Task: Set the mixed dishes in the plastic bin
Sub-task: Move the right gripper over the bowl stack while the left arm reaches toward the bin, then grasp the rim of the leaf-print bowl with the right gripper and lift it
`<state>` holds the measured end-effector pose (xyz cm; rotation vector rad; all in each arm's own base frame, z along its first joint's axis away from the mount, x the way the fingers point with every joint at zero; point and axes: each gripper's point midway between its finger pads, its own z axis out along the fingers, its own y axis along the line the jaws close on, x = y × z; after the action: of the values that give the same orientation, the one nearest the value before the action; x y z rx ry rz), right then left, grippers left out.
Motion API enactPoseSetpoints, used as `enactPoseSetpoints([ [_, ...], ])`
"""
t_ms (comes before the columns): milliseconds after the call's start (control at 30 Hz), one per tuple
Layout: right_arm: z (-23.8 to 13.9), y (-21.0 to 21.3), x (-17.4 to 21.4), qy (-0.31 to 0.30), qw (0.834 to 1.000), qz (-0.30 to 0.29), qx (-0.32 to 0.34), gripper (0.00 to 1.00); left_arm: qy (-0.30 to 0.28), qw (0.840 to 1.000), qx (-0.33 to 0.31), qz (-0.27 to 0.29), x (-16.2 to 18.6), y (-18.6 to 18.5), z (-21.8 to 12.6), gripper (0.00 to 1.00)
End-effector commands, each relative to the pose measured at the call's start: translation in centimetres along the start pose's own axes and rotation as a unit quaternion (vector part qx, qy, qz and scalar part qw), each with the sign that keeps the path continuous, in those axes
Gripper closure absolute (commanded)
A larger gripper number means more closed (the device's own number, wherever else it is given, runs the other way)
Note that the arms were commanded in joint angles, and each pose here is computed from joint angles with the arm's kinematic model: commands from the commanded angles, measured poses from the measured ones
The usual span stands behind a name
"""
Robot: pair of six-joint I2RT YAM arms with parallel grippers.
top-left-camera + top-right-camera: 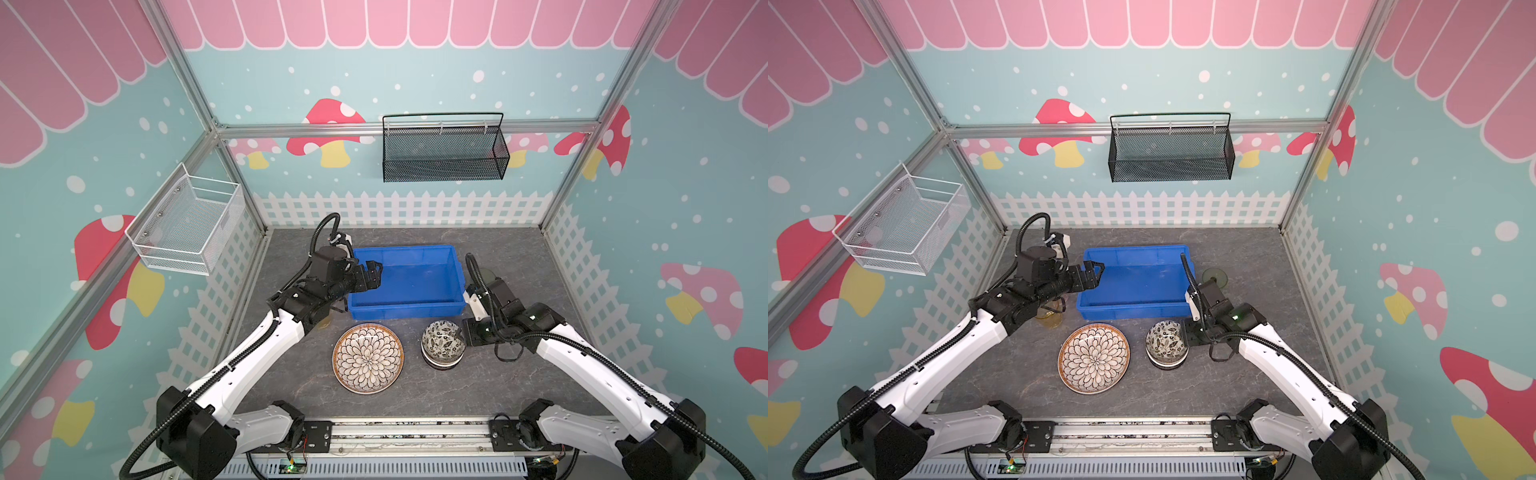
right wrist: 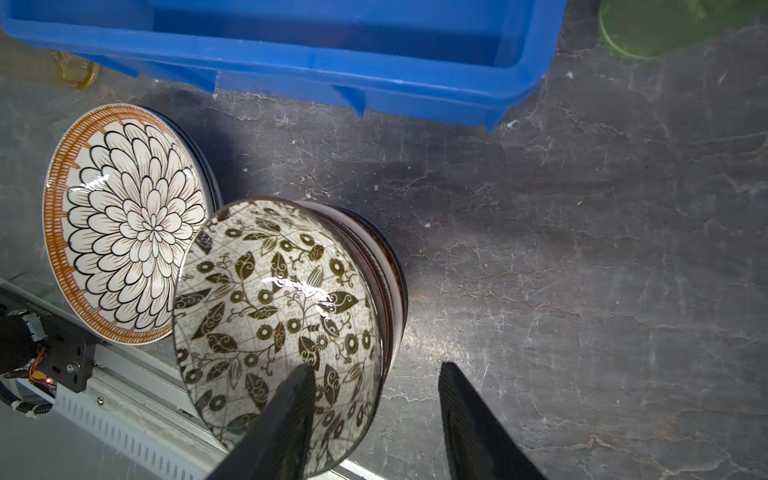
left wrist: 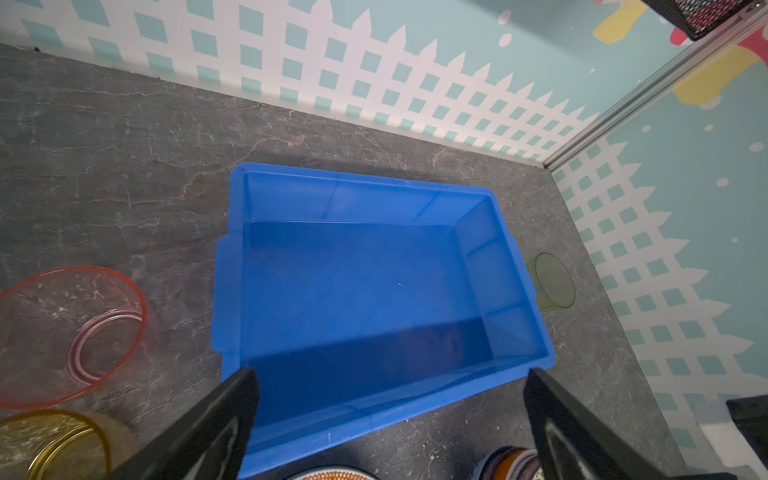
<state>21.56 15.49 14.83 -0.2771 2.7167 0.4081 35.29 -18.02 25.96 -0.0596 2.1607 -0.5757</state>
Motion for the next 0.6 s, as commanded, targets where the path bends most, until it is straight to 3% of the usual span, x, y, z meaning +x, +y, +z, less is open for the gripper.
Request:
enactPoseSetpoints([
  [0, 0.2, -0.2, 0.5, 0.001, 1.000, 0.023, 0.006, 0.51, 0.012, 1.000, 0.013, -0.001, 0.1, -0.8, 0.1, 0.00],
  [567, 2.4, -0.3, 1.0, 0.028, 1.000, 0.010, 0.009, 0.67, 0.020, 0.999, -0.002, -0.038, 2.5, 1.0, -0.7, 0.00],
])
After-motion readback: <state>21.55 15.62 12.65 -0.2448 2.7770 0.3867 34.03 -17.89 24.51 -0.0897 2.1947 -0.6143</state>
